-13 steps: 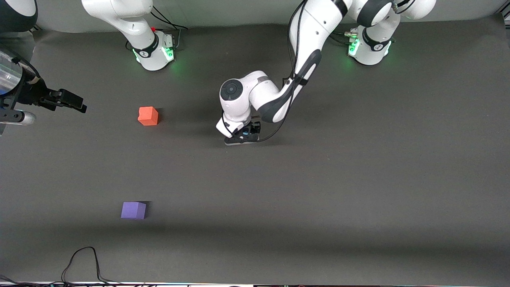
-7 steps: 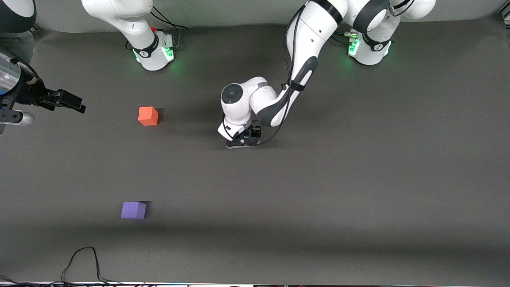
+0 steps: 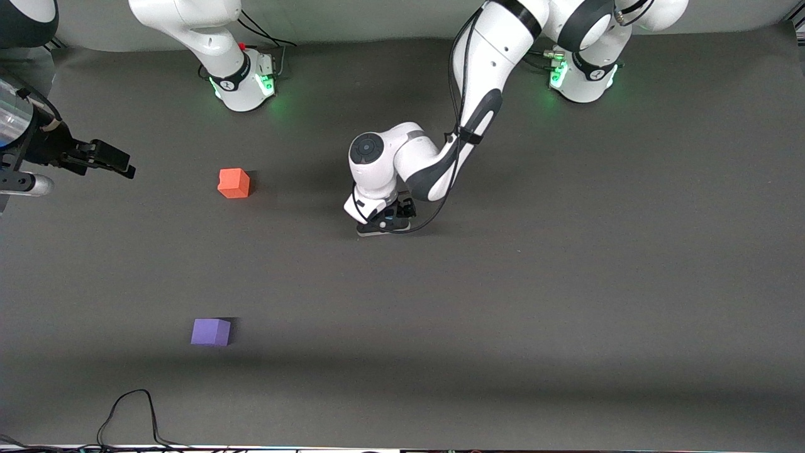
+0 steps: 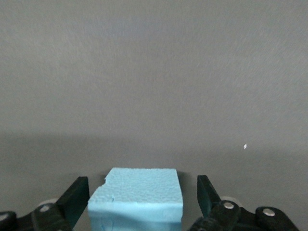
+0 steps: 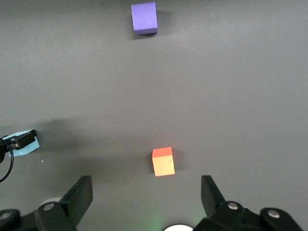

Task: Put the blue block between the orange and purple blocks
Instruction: 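Lower the blue block and open the left gripper, then retract the left gripper while the right gripper reaches the blue block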

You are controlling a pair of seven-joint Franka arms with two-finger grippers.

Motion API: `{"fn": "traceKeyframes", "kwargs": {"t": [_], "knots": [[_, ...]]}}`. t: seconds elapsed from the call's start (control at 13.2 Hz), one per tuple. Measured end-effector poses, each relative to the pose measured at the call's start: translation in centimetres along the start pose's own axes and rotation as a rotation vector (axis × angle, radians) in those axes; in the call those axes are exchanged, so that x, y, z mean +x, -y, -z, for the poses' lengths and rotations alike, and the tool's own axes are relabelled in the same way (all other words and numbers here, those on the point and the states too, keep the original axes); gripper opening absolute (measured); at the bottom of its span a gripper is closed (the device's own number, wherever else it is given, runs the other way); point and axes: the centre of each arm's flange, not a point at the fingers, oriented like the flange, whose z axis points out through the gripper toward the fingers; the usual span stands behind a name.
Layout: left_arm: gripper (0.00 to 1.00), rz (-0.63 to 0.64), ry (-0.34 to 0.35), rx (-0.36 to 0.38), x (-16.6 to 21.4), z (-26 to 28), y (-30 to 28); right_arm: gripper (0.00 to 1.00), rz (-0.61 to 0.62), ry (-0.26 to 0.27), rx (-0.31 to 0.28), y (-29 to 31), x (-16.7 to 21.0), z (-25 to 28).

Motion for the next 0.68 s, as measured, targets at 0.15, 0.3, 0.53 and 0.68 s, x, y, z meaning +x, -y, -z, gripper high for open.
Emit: {"fn": "traceKeyframes", "kwargs": {"t": [0.15, 0.3, 0.53, 0.68], "knots": [[1.00, 0.021, -0.004, 0.012, 1.7, 2.1, 0.5, 1.00, -0.003, -0.020, 0.003, -0.2, -0.1, 0.6], [1.00, 0.045, 0.008, 0.026, 4.4, 6.3, 2.1, 1.00, -0.008, -0.033, 0.006, -0.5, -0.1, 1.0], [1.00, 0.066, 0.077, -0.040, 10.5, 15.6, 7.4, 1.00, -0.006, -0.040, 0.006, -0.4, 0.0, 0.9], [1.00, 0.078, 0.104, -0.081, 16.2, 21.1, 14.5, 1.00, 0.004, -0.044, 0.007, -0.4, 0.1, 0.9]]}}
